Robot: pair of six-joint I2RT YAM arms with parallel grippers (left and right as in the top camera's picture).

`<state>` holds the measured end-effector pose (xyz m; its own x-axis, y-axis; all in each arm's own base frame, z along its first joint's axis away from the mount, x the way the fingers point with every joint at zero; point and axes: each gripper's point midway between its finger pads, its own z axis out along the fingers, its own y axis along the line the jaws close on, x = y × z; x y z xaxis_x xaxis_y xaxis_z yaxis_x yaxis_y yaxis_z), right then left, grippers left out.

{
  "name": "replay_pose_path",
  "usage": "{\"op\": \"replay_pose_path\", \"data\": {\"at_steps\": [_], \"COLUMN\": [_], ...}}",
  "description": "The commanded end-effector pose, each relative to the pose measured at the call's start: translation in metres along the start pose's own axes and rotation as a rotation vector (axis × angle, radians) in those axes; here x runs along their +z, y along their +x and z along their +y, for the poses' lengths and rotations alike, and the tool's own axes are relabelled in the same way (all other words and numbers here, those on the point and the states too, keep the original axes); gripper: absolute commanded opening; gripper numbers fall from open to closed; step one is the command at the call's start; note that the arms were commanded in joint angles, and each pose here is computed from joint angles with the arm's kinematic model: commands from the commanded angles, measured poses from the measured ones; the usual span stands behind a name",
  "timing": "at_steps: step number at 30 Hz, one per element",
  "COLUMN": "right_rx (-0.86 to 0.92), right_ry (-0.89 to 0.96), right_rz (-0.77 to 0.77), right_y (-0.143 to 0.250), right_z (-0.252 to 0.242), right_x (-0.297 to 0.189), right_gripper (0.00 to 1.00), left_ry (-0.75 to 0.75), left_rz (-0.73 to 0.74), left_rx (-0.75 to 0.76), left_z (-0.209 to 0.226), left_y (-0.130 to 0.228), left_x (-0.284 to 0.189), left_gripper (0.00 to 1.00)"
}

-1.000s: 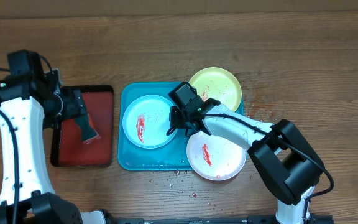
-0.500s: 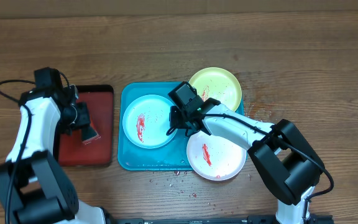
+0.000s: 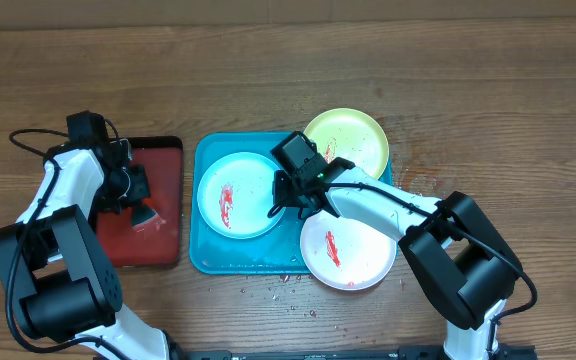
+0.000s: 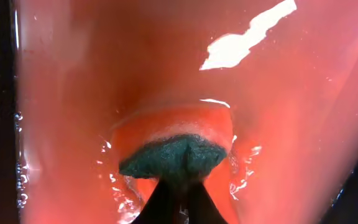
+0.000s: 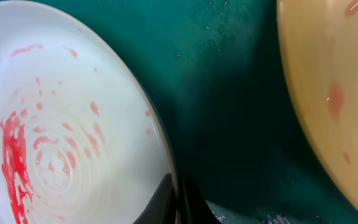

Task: Clean dirty plates on tray and stack at the side
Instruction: 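Carry the sponge with left gripper over the light blue plate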

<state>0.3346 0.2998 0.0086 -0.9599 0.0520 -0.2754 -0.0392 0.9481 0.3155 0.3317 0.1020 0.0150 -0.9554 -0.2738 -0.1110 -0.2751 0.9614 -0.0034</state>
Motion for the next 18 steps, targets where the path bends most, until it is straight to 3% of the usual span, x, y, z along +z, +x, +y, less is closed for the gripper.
{"op": "replay_pose_path", "data": {"at_steps": [1,7,12,18], "right_rx": [-0.002,-0.002,-0.001,-0.001], "right_ry": [0.025,0.026,0.01,0.0], "right_rz": [0.009,0.012,0.028,0.035], "right_y": [0.002,0.003,0.006,0.007], "right_z": [-0.003,-0.004,-0.001,0.001], "right_x": [0.006,0.006,0.006,0.006], "right_gripper": [0.04,0.04,0.04,0.04], "left_ry": [-0.003,0.087,0.103,0.065], "left_rz": [0.033,0.053,-0.014,-0.098], "left_rx": [0.009,0.007,0.021,0.052], "left_z": [0.0,-0.015,-0.018,-0.013], "left_y": [0.007,0.008,-0.027,-0.051], "left_x": [0.008,-0.001,-0.063,-0.1], "left_gripper": [0.04,0.04,0.04,0.04]}}
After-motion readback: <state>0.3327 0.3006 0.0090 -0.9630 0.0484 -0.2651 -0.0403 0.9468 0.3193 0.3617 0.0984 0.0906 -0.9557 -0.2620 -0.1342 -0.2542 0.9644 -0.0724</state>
